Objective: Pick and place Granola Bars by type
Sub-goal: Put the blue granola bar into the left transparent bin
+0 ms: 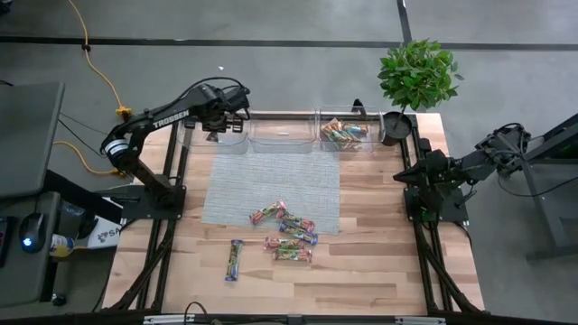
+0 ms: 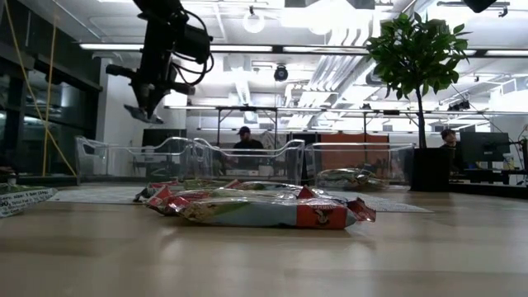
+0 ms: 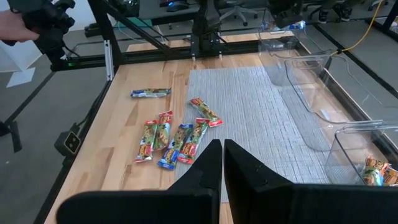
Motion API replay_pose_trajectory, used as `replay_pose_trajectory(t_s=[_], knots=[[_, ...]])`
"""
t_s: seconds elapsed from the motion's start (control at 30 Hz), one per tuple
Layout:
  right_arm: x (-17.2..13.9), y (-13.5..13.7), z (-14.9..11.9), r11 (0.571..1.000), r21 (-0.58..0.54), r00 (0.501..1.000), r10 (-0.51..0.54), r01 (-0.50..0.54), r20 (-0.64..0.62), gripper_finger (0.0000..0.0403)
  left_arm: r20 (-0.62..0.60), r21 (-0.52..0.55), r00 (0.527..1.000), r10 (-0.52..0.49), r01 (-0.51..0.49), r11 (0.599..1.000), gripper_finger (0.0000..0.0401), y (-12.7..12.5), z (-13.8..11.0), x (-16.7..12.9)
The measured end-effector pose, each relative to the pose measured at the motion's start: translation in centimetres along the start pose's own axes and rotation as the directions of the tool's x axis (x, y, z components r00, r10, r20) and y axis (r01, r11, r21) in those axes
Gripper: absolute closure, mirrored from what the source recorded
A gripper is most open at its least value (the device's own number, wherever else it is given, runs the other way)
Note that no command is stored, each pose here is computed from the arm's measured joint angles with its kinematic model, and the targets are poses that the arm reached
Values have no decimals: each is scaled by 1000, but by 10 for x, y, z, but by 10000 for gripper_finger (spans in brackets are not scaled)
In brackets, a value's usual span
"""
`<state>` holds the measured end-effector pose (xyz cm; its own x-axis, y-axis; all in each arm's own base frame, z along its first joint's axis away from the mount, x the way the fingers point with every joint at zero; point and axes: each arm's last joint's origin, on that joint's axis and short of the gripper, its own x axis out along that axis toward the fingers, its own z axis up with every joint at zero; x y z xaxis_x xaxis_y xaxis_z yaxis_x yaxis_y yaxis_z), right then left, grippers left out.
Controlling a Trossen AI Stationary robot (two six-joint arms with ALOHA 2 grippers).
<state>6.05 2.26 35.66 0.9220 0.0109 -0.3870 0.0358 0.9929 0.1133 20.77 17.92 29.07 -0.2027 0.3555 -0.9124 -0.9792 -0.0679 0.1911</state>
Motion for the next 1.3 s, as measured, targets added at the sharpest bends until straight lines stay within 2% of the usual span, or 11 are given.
replay_pose_trajectory(t_s=[0.17,0.43,0.57,0.8,0.9,1.0,1.1,1.17,1.23,1.3], knots=[[0,0,0,1000,0,1000,3,-3,-1,403,-6,25,1000,-30,30,999,359,-3,2,2],[0,0,0,1000,0,1000,2,-2,0,403,39,21,999,-5,4,1000,262,-1,7,3],[0,0,0,1000,1,1000,-2,2,1,403,23,-3,1000,-20,20,1000,228,1,10,5],[0,0,0,1000,18,1000,0,0,0,403,-115,76,990,-86,95,993,217,3,-4,-4],[0,0,0,1000,9,1000,-1,1,0,403,-117,139,975,-189,204,969,217,0,-18,-22],[0,0,0,1000,-6,1000,-2,2,0,403,-94,214,929,-358,370,904,217,-11,-37,-46],[0,0,0,1000,-10,1000,-3,3,-3,403,-116,334,852,-511,518,787,217,-30,-64,-69],[0,0,0,1000,-14,1000,2,-2,-5,403,-149,424,819,-555,560,712,217,-43,-88,-79],[0,0,0,1000,-19,1000,2,-2,-5,403,-179,539,788,-590,580,611,217,-58,-114,-87],[0,0,0,1000,-28,1000,3,-3,-6,403,-209,661,754,-622,578,478,217,-75,-142,-93]])
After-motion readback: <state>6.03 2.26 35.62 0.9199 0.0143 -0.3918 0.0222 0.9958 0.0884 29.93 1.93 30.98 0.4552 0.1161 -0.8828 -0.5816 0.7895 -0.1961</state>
